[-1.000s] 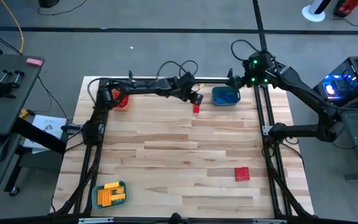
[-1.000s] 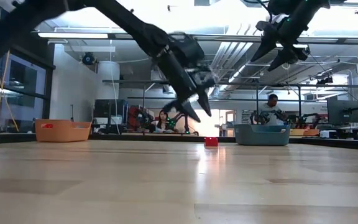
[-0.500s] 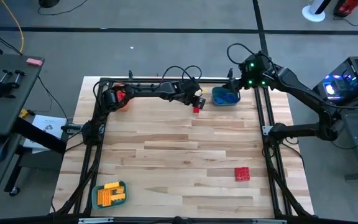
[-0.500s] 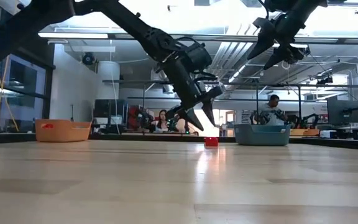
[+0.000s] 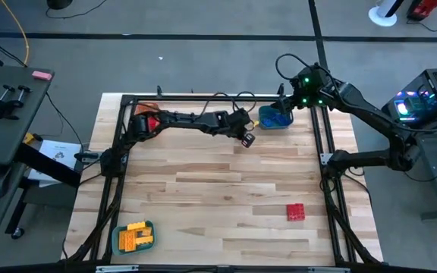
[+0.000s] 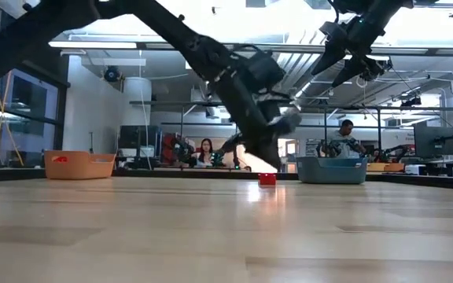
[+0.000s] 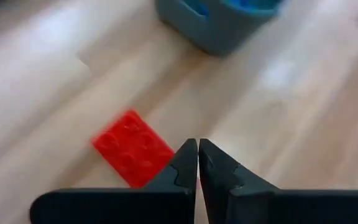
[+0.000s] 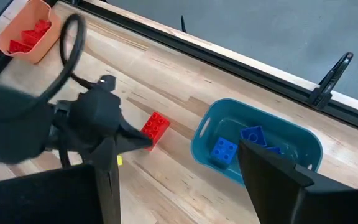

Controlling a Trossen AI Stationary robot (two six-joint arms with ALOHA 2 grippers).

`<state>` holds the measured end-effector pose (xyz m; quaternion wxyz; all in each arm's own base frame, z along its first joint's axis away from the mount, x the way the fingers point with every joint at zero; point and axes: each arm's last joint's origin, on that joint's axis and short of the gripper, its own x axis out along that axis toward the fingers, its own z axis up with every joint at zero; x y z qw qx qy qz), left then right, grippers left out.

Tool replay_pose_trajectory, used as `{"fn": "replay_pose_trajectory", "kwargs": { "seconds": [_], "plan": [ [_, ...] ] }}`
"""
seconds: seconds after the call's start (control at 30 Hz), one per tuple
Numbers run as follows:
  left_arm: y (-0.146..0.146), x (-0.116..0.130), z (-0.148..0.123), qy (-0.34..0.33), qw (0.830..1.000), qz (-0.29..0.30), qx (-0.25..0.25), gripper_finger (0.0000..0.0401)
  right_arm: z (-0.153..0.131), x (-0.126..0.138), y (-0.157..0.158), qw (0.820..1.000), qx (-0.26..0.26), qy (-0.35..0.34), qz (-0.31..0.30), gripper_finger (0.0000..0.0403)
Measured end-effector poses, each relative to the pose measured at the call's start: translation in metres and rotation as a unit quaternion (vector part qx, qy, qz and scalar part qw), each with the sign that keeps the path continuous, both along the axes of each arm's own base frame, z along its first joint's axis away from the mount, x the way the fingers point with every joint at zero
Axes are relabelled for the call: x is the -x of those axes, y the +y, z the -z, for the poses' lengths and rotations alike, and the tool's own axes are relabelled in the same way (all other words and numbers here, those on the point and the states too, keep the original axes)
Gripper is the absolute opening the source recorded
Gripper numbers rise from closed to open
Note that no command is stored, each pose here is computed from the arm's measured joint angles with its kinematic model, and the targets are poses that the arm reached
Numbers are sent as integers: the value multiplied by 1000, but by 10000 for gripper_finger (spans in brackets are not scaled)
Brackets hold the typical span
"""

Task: Sort blocks
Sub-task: Put the red game piece into the orange bin

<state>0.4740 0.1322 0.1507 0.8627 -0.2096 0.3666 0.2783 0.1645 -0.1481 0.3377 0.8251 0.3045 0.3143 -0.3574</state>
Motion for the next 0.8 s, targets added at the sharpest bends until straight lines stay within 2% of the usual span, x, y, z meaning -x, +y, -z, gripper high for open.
{"fn": "replay_pose_trajectory", "kwargs": {
  "seconds": [0.1,0.33,0.43,0.6,0.8],
  "plan": [
    [-6,-5,-10,-17,998,-15,-51,1,0,0,0,1000,-1,0,0,210],
    [-2,-1,-3,3,995,-57,-86,0,0,0,0,1000,-2,0,0,210],
    [0,-2,-3,-2,994,-60,-87,0,0,0,0,1000,-6,-3,6,210],
    [-2,-1,17,26,996,-59,-62,0,0,-2,1,1000,-7,-4,2,210],
    [-6,-1,22,37,997,-50,-53,0,0,-6,6,1000,-8,-5,-11,210]
  ]
}}
